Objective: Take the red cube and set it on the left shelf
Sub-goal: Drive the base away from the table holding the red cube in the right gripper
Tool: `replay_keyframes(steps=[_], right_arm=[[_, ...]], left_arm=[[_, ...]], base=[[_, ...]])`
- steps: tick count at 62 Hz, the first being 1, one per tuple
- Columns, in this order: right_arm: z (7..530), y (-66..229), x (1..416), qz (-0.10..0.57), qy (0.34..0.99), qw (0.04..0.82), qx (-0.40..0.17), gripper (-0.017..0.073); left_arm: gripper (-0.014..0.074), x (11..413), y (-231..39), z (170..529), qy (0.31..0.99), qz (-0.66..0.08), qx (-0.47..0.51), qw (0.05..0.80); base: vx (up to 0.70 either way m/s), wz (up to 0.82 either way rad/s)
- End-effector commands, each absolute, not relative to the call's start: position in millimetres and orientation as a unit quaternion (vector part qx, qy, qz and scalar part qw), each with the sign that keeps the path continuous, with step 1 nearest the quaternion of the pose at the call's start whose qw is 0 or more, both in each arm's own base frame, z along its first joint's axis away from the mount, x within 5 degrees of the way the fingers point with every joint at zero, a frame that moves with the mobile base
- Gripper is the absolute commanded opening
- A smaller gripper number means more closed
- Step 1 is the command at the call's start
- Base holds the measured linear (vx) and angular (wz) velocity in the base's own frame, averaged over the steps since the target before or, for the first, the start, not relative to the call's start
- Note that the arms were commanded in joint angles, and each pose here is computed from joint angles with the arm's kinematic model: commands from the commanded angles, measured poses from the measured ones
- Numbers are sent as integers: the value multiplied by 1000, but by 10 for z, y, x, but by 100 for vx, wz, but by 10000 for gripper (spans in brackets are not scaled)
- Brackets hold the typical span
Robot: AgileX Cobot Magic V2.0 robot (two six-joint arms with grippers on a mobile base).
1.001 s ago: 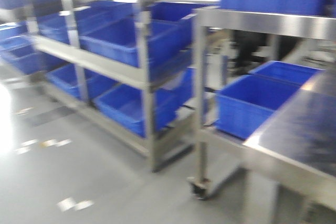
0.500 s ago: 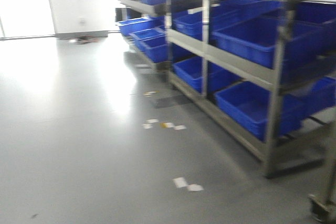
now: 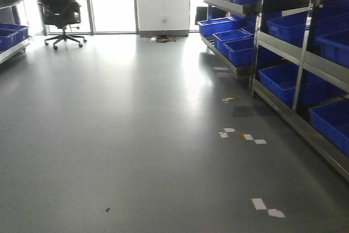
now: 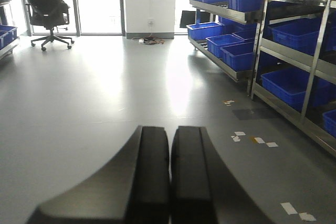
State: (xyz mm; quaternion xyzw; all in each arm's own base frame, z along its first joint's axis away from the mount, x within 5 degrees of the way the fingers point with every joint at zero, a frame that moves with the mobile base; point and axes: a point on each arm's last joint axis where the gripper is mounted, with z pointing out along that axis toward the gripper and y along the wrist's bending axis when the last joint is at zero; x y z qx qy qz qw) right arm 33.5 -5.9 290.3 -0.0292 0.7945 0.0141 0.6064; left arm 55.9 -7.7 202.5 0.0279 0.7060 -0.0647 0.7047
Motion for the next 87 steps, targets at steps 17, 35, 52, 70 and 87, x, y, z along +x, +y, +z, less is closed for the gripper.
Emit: replay_keyframes(steps=[17,35,52,70,87], right_arm=[[3042,-58,346,8,766,642,-36,179],[3042,-58,346,8,766,642,-36,179],[3042,-58,346,8,766,642,-36,179],[3042,-58,346,8,766,642,-36,179],[3042,-58,346,8,766,642,-36,179]], left_arm=[[101,555,-71,2034,677,-69,22,732],[101,555,-71,2034,677,-69,22,732],[101,555,-71,2034,677,-69,22,732],[101,555,-71,2034,677,-69,22,732],[101,555,-71,2034,677,-69,22,732]], base=[[29,14],[50,7],[53,7],[55,21],[62,38]])
